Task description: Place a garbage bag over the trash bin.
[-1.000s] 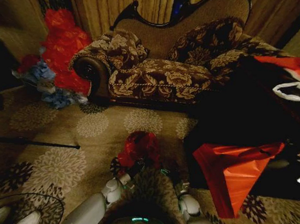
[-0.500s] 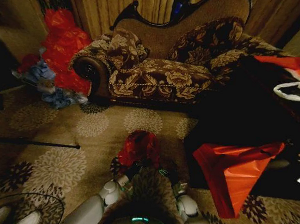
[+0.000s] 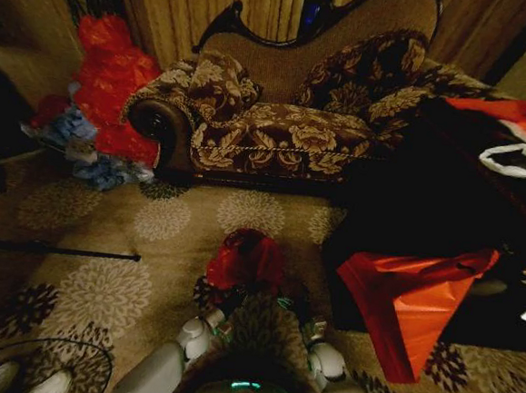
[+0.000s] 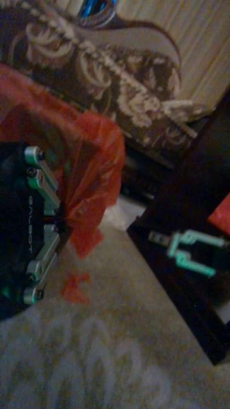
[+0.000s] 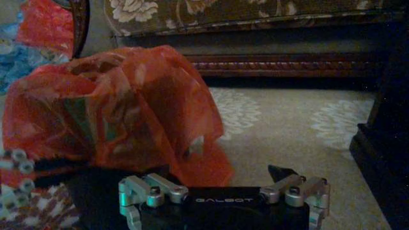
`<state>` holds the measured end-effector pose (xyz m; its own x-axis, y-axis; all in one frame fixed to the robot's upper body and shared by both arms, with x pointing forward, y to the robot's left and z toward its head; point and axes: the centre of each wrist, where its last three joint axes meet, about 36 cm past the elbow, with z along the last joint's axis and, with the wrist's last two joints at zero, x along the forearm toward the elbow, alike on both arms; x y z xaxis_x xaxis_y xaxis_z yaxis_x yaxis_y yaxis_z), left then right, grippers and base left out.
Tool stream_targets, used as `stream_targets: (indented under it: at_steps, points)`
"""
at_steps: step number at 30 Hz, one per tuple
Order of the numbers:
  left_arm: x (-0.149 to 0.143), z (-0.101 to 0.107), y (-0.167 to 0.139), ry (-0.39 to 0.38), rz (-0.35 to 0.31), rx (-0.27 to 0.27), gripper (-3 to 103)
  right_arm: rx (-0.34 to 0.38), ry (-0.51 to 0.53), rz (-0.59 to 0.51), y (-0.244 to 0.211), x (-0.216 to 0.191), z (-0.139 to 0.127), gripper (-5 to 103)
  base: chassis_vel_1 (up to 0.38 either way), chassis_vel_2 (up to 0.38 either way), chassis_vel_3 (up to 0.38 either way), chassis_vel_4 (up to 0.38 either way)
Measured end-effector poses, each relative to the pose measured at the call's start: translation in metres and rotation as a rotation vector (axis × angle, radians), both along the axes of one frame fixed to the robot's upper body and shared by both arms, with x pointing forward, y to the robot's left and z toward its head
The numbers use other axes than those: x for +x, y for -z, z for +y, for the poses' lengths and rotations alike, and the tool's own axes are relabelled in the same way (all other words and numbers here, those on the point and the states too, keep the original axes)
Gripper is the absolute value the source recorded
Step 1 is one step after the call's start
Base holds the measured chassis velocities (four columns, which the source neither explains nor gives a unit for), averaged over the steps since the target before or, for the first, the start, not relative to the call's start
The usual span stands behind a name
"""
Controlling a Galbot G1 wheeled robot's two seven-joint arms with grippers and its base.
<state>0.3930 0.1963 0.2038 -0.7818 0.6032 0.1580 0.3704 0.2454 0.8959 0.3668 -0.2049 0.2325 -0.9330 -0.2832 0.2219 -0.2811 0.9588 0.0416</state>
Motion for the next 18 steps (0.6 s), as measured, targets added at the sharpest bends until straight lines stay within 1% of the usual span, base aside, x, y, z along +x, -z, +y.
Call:
stream_targets:
  at_steps: [3, 4, 7, 8, 9, 11, 12, 14, 15, 16, 17, 18]
  points:
    - [0.003, 0.001, 0.012, -0.013, 0.033, 0.002, 2, -0.002, -0.001, 0.002, 0.001, 0.0, 0.0, 100, 0.0, 0.0, 0.0, 0.0]
    - [0.003, 0.001, 0.012, -0.013, 0.033, 0.002, 2, -0.002, -0.001, 0.002, 0.001, 0.0, 0.0, 100, 0.0, 0.0, 0.0, 0.0]
    - [0.007, 0.007, 0.026, -0.036, 0.066, 0.014, 2, -0.003, -0.002, 0.003, 0.001, 0.0, 0.001, 100, 0.0, 0.0, 0.0, 0.0]
    - [0.007, 0.007, 0.026, -0.036, 0.066, 0.014, 2, -0.003, -0.002, 0.003, 0.001, 0.0, 0.001, 100, 0.0, 0.0, 0.0, 0.0]
    - [0.008, 0.008, 0.029, -0.042, 0.077, 0.017, 5, -0.004, -0.003, 0.003, 0.001, 0.0, 0.001, 100, 0.0, 0.0, 0.0, 0.0]
    - [0.008, 0.011, 0.035, -0.054, 0.102, 0.015, 1, -0.005, -0.003, 0.004, 0.001, 0.0, 0.001, 100, 0.0, 0.0, 0.0, 0.0]
    - [0.008, 0.011, 0.035, -0.054, 0.102, 0.015, 1, -0.005, -0.003, 0.004, 0.001, 0.0, 0.001, 100, 0.0, 0.0, 0.0, 0.0]
    - [0.006, 0.011, 0.036, -0.059, 0.12, -0.004, 1, -0.003, -0.003, 0.005, 0.001, 0.0, 0.003, 100, 0.0, 0.0, 0.0, 0.0]
    - [0.002, 0.01, 0.034, -0.059, 0.141, -0.026, 1, -0.003, -0.003, 0.005, 0.001, 0.0, 0.003, 100, 0.0, 0.0, 0.0, 0.0]
    - [-0.005, 0.009, 0.031, -0.064, 0.152, -0.049, -2, -0.002, -0.003, 0.004, 0.001, 0.0, 0.004, 100, 0.0, 0.0, 0.0, 0.0]
    - [-0.011, 0.008, 0.029, -0.07, 0.16, -0.065, 0, -0.002, -0.003, 0.004, 0.0, 0.0, 0.005, 100, 0.0, 0.0, 0.0, 0.0]
    - [-0.011, 0.008, 0.029, -0.07, 0.16, -0.065, 0, -0.002, -0.003, 0.004, 0.0, 0.0, 0.005, 100, 0.0, 0.0, 0.0, 0.0]
